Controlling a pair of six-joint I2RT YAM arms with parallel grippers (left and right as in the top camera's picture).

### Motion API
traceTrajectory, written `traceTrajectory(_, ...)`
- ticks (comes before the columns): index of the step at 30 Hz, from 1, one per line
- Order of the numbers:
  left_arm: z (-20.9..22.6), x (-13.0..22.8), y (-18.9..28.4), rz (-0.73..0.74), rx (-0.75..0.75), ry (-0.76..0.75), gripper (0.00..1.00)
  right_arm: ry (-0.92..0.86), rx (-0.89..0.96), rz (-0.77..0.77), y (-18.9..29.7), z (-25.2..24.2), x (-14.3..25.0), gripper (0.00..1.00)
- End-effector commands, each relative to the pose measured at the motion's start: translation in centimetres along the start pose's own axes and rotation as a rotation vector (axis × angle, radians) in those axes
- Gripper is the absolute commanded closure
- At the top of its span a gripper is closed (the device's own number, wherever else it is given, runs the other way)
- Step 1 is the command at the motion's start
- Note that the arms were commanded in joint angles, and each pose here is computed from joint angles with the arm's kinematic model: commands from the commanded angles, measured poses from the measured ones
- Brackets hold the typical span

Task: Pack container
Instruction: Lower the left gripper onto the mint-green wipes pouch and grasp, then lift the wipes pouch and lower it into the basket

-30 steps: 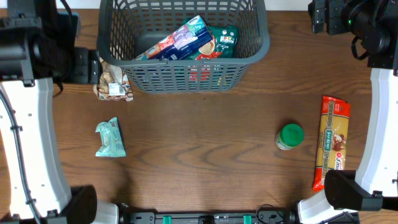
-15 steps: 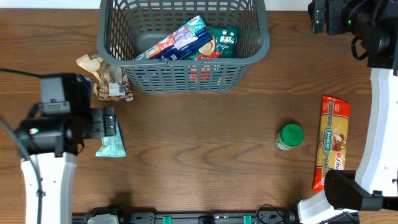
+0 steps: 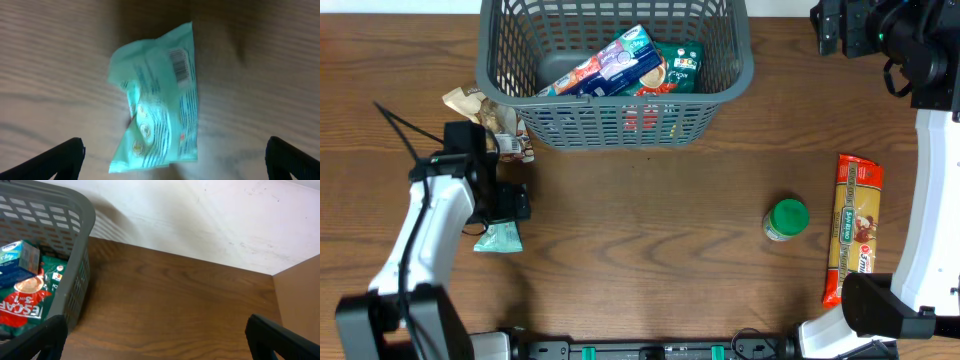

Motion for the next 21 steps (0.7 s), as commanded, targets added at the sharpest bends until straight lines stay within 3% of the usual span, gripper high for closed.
traceTrajectory(1, 0.0, -0.4, -1.2, 0.009, 0.003, 0.02, 0.01, -0.024, 0.006, 0.005, 0.0, -0.5, 0.2, 0.01)
traceTrajectory(21, -0.3, 0.7, -5.2, -0.059, 0.004, 0.077, 0.0, -0.025, 0.011, 0.017, 0.0, -0.6, 0.4, 0.01)
Point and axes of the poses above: each gripper's point midway between its finger pads, its own y axis back along the fingers, its own z axis along the line the jaws close on, x = y × z, the point moved 6 cm from there along y, back along the fingers, and after that the axes turned 5 degrees about -y, right-handed, at the moved point
